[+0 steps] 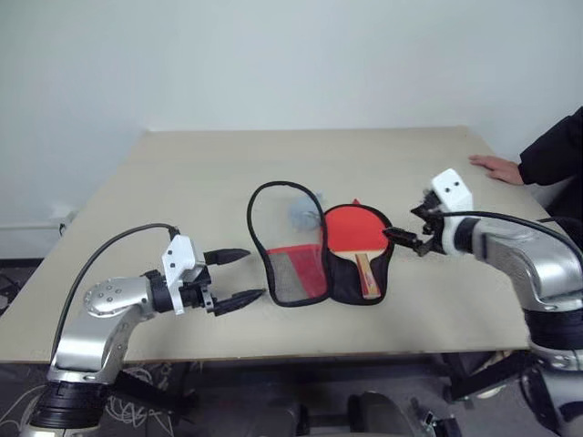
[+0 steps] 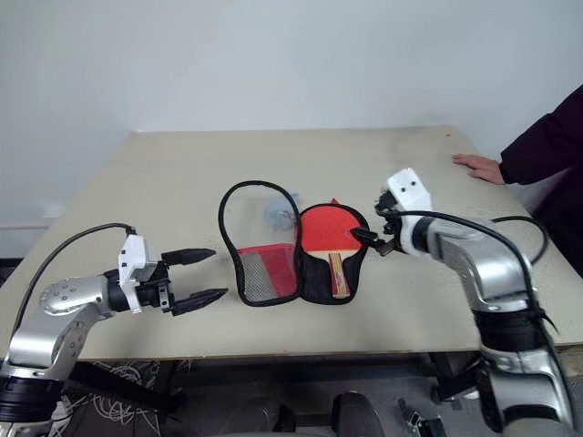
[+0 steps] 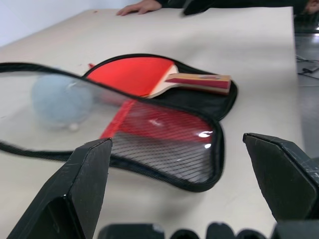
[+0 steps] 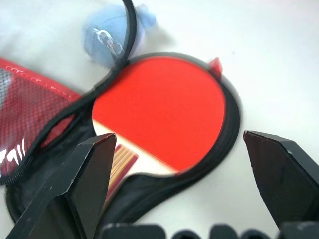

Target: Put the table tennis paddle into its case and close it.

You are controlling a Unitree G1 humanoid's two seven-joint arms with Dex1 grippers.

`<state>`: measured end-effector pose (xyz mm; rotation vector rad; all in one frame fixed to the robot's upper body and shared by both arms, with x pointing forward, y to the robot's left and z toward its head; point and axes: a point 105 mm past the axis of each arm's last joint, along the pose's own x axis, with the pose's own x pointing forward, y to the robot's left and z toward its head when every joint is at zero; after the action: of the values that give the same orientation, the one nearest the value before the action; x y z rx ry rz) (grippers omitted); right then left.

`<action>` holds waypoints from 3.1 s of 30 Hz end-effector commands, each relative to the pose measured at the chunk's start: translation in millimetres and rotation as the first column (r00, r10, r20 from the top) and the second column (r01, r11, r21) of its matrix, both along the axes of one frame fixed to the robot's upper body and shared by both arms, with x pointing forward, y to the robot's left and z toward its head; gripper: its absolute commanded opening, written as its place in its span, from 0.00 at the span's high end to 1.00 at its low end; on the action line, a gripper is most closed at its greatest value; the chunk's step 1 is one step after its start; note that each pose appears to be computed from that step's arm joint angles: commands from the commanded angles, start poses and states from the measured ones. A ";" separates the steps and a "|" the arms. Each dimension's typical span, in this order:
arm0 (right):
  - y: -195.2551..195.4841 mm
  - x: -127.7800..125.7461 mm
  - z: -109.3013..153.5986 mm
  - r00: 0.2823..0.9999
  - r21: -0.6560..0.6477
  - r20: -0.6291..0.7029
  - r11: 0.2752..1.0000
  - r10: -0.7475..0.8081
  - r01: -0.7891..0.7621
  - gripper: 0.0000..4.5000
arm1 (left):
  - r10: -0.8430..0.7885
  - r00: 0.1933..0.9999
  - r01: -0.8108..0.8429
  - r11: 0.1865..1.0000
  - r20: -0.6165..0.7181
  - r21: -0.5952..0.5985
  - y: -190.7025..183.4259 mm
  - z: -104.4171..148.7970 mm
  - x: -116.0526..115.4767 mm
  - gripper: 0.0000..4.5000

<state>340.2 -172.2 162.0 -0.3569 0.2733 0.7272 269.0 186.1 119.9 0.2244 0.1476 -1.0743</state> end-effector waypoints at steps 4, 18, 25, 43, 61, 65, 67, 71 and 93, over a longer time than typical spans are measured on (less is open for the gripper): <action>-29.3 -16.5 9.1 0.949 -0.085 0.166 0.963 0.268 -0.257 0.01 | 0.093 0.993 -0.094 0.996 0.078 0.007 36.3 15.3 15.5 0.00; -38.8 -8.8 -1.4 0.946 -0.078 0.160 0.959 0.282 -0.273 0.00 | 0.274 0.924 -0.323 0.932 -0.266 -0.163 53.1 -10.3 23.2 0.18; -38.6 -10.0 -2.1 0.947 -0.074 0.155 0.959 0.281 -0.273 0.00 | 0.352 0.859 -0.433 0.887 -0.373 -0.162 52.0 -26.5 35.3 0.60; -33.9 -12.9 1.6 0.946 -0.061 0.143 0.957 0.291 -0.285 0.00 | 0.451 0.698 -0.603 0.789 -0.556 -0.116 4.0 -48.2 96.5 1.00; -30.9 -15.7 3.3 0.947 -0.039 0.127 0.955 0.297 -0.294 0.00 | 0.172 0.786 -0.384 0.888 -0.594 -0.252 -75.1 -30.6 77.3 1.00; -33.3 -16.5 2.4 0.947 -0.036 0.115 0.954 0.299 -0.297 0.00 | 0.081 0.784 -0.313 0.908 -0.615 -0.280 -86.1 -20.7 64.5 1.00; -33.5 -17.0 3.2 0.946 -0.030 0.112 0.953 0.304 -0.303 0.00 | 0.064 0.784 -0.293 0.915 -0.618 -0.276 -89.5 -19.6 60.9 1.00; -41.0 -20.3 7.4 0.945 -0.005 0.088 0.949 0.315 -0.315 0.00 | -0.028 0.780 -0.220 0.922 -0.625 -0.317 -107.4 -9.5 50.6 1.00; -67.6 -21.1 -1.9 0.957 -0.058 0.042 0.957 0.286 -0.283 0.00 | 0.018 0.779 -0.222 0.943 -0.627 -0.249 -156.8 -26.3 58.1 1.00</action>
<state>317.5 -236.2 145.1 -0.4346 0.2432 1.0116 320.9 31.4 81.0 -0.4661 0.6318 -0.9861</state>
